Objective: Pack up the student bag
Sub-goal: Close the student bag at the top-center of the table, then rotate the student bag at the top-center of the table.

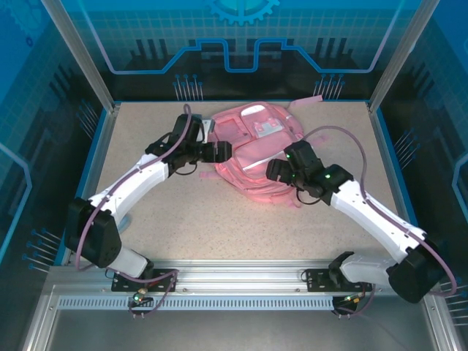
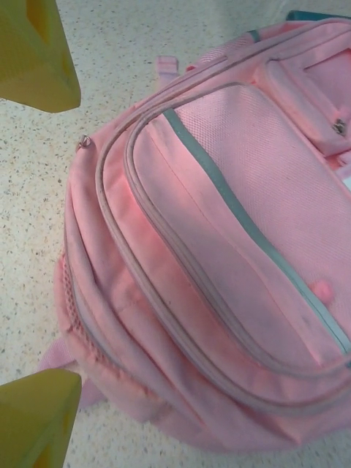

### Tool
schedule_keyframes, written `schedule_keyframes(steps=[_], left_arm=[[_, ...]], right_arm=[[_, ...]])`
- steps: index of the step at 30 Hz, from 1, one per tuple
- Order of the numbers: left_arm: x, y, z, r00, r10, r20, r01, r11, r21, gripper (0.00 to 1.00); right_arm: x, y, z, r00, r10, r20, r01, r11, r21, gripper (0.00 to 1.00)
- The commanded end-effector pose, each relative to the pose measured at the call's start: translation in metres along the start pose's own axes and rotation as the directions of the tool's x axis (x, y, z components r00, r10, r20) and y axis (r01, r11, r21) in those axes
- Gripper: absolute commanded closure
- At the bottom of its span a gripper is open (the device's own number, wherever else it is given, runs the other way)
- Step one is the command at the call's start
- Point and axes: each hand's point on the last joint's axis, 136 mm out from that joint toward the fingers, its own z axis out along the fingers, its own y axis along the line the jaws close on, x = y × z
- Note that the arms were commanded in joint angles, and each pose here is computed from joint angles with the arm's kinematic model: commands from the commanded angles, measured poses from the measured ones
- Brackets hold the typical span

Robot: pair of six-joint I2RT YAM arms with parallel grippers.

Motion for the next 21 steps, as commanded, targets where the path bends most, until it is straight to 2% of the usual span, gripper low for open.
schedule_keyframes(steps=[1, 5, 9, 16, 21], left_arm=[[0.015, 0.025, -0.005, 0.995, -0.103, -0.015, 0.102, 0.993, -0.056, 0.12], [0.029, 0.041, 0.003, 0.986, -0.165, -0.033, 0.162, 0.984, -0.075, 0.13], [0.040, 0.050, 0.018, 0.991, -0.117, -0.058, 0.111, 0.990, -0.085, 0.17], [0.057, 0.060, 0.039, 0.992, -0.083, -0.092, 0.075, 0.993, -0.090, 0.25], [0.061, 0.064, 0.045, 0.993, -0.062, -0.105, 0.052, 0.994, -0.097, 0.25]], right_arm=[[0.009, 0.021, 0.012, 0.998, 0.029, -0.062, -0.033, 0.997, -0.072, 0.09], [0.031, 0.035, 0.041, 0.982, 0.100, -0.159, -0.122, 0.983, -0.134, 0.10], [0.041, 0.039, 0.061, 0.966, 0.136, -0.220, -0.169, 0.976, -0.138, 0.10], [0.043, 0.030, 0.086, 0.953, 0.164, -0.254, -0.195, 0.975, -0.102, 0.11], [0.033, 0.012, 0.099, 0.956, 0.164, -0.242, -0.180, 0.983, -0.045, 0.11]])
